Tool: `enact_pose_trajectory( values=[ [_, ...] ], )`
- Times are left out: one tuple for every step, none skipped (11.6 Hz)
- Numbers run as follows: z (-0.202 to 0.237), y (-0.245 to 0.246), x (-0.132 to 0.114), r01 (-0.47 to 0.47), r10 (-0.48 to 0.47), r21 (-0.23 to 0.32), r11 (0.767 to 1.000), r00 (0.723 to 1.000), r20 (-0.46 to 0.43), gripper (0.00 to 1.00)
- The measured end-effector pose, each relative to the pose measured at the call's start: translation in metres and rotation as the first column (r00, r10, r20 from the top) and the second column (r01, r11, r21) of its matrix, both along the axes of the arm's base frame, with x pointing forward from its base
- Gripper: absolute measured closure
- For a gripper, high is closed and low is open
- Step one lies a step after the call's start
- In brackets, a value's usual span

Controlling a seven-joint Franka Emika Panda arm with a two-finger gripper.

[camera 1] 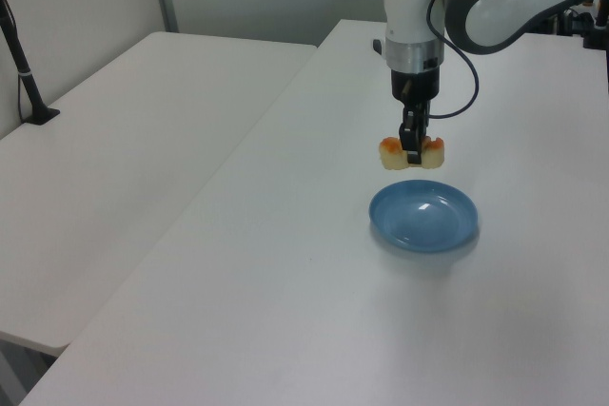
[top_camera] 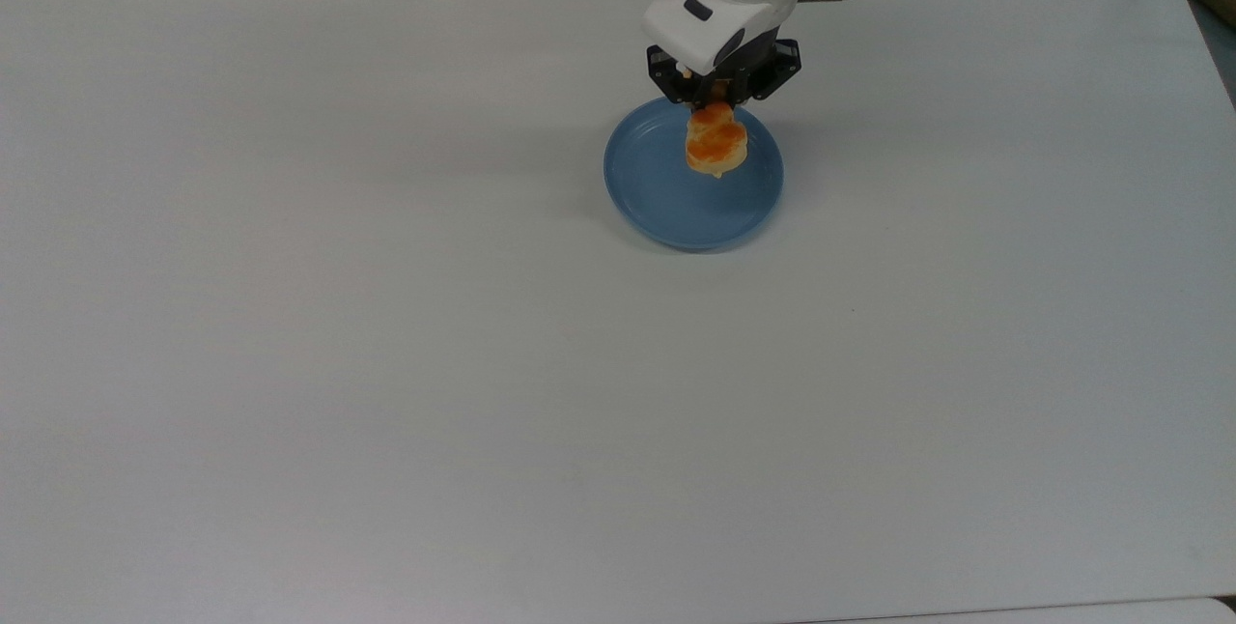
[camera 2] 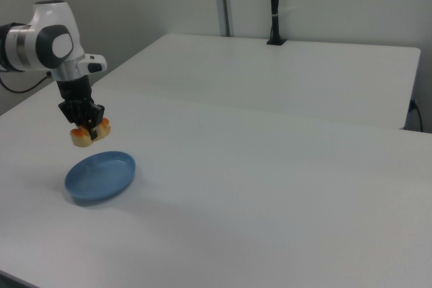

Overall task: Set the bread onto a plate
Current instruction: 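Lower the bread roll onto the blue plate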

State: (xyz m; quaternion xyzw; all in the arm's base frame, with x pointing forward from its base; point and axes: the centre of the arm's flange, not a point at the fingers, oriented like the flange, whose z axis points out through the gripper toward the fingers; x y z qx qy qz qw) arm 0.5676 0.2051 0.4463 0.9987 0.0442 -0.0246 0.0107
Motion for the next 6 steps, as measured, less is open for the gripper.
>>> enact_pose_trajectory(
  values=[
    [-0.001, 0.004, -0.009, -0.012, 0.012, 0.003, 1.000, 1.000, -0.008, 0.74],
    [-0.003, 0.007, -0.013, -0.020, 0.020, 0.004, 1.000, 1.000, -0.014, 0.74],
    [-0.010, 0.010, -0.016, -0.021, 0.021, 0.003, 1.000, 0.999, -0.025, 0.74],
    [-0.019, 0.011, -0.018, -0.015, 0.015, 0.003, 1.000, 1.000, -0.025, 0.74],
    [-0.030, 0.011, -0.017, -0.006, 0.006, -0.002, 1.000, 1.000, -0.027, 0.74],
    [-0.040, 0.011, -0.015, -0.003, 0.002, -0.011, 1.000, 1.000, -0.022, 0.74]
  ],
)
